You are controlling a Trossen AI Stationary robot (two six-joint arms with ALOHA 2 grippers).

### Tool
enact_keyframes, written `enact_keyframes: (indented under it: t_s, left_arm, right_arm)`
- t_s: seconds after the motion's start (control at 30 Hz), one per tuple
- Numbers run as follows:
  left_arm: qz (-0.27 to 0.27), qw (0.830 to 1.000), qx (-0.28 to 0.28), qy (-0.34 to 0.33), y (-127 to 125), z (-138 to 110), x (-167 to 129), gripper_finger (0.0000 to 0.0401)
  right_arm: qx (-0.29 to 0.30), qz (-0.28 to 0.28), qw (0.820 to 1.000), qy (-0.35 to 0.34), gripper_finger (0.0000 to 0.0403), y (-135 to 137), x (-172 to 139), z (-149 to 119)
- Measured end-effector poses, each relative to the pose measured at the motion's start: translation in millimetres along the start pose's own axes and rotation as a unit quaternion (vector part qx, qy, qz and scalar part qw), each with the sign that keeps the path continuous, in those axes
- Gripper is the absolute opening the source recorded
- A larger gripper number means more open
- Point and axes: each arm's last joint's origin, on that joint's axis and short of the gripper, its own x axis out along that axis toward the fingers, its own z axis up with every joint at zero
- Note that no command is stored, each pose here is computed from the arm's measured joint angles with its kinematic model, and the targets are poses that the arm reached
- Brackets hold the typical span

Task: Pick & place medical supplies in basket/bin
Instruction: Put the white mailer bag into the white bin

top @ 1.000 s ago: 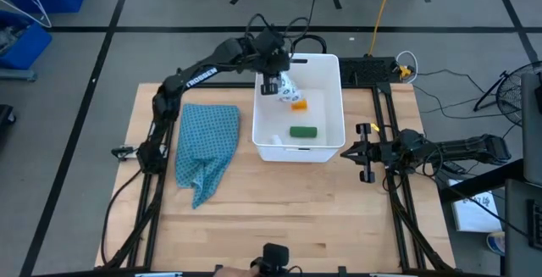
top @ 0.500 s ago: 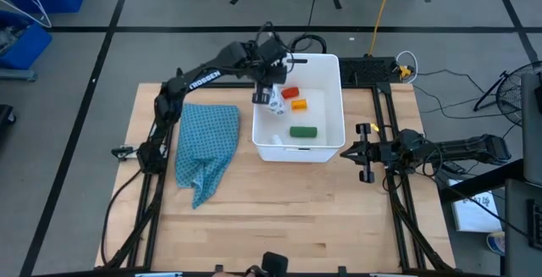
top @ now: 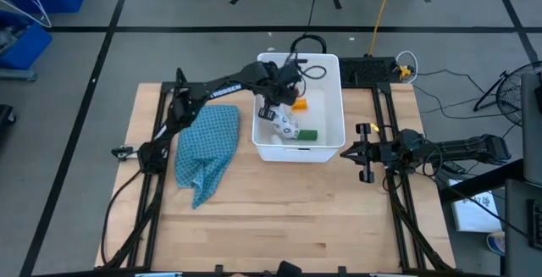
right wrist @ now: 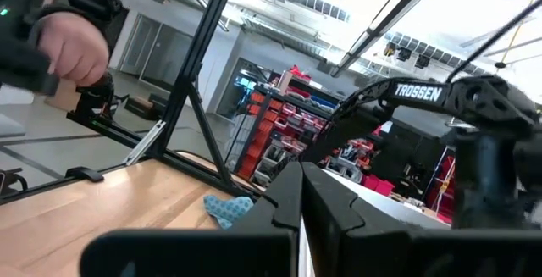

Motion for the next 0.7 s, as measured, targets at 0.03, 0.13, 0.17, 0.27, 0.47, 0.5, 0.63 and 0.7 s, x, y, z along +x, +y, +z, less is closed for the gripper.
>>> enact_keyframes:
  t_s: [0.03,0.13,0.17,0.27,0.47,0.5,0.63,0.7]
  left_arm:
    - [-0.002,1.0,0.004,0.006,-1,1,5,0.0]
    - [-0.025,1.0,0.007,0.004,-4,3,17,0.0]
    - [-0.037,0.999,0.006,0.0,-6,4,20,0.0]
    - [-0.067,0.998,0.007,-0.007,-9,4,24,0.0]
    - [-0.103,0.995,0.004,-0.001,-14,1,23,0.0]
    - [-0.104,0.995,0.001,0.001,-14,1,23,0.0001]
    - [-0.1,0.995,-0.015,0.008,-14,0,23,0.0014]
    - [-0.1,0.995,-0.019,0.006,-15,1,22,0.0026]
  right_arm:
    - [0.0,0.0,1.0,0.0,0.0,0,0,0]
    - [0.0,0.001,1.0,0.0,0.0,0,0,0]
    - [0.0,0.001,1.0,0.0,0.0,0,0,0]
    - [0.0,0.001,1.0,0.0,0.0,0,0,0]
    - [0.0,0.002,1.0,0.001,0.0,0,0,0]
    - [0.0,0.002,1.0,0.001,0.0,0,0,0]
    - [0.001,0.002,1.0,0.0,0.0,0,0,0]
    - [0.001,0.002,1.0,0.0,0.0,0,0,0]
